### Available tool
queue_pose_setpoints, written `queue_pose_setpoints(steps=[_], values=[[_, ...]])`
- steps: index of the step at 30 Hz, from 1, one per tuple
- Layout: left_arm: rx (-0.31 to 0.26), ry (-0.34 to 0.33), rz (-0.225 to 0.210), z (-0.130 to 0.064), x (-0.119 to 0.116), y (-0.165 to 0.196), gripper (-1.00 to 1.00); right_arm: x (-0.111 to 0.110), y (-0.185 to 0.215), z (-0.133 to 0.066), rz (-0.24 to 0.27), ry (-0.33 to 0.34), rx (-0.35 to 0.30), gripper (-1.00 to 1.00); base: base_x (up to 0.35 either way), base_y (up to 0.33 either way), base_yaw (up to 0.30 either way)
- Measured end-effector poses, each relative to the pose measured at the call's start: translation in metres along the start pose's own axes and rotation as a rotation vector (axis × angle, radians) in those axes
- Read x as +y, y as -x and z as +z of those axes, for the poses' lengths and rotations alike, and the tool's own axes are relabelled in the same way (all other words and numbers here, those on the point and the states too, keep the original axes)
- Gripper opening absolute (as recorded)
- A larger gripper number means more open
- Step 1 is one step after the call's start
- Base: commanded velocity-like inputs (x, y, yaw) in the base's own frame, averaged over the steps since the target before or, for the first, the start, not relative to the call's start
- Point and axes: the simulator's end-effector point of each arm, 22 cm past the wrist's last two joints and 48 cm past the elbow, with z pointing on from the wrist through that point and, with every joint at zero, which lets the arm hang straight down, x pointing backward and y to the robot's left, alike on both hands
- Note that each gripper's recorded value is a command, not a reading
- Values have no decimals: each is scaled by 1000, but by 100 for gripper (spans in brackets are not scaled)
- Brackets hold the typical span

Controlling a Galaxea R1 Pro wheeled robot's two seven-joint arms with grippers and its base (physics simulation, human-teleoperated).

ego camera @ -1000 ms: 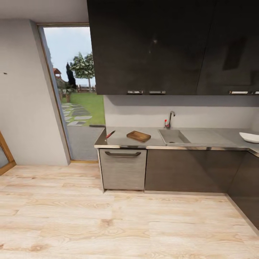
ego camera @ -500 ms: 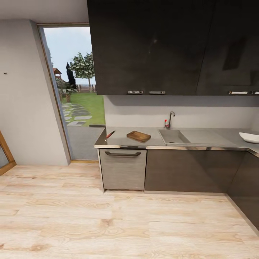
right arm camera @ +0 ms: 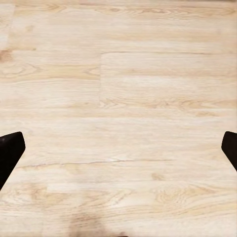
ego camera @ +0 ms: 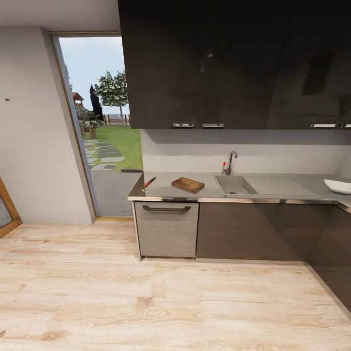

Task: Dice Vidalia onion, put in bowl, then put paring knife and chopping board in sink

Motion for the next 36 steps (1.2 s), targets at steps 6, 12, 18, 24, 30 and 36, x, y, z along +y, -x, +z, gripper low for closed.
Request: queue_pose_setpoints(steps=[6,12,18,24,30,36], values=[[0,-1,0,0,-1,0,100,0,0,0,0,0,0,100,0,0,0],[-1,0,-1,0,0,0,100,0,0,0,0,0,0,100,72,7,0],[1,1,-1,0,0,0,100,0,0,0,0,0,-1,100,267,140,0],[1,1,-1,0,0,0,100,0,0,0,0,0,0,100,288,202,0],[1,1,-1,0,0,0,100,0,0,0,0,0,0,100,284,205,0],[0,1,-1,0,0,0,100,0,0,0,0,0,0,100,76,57,0]])
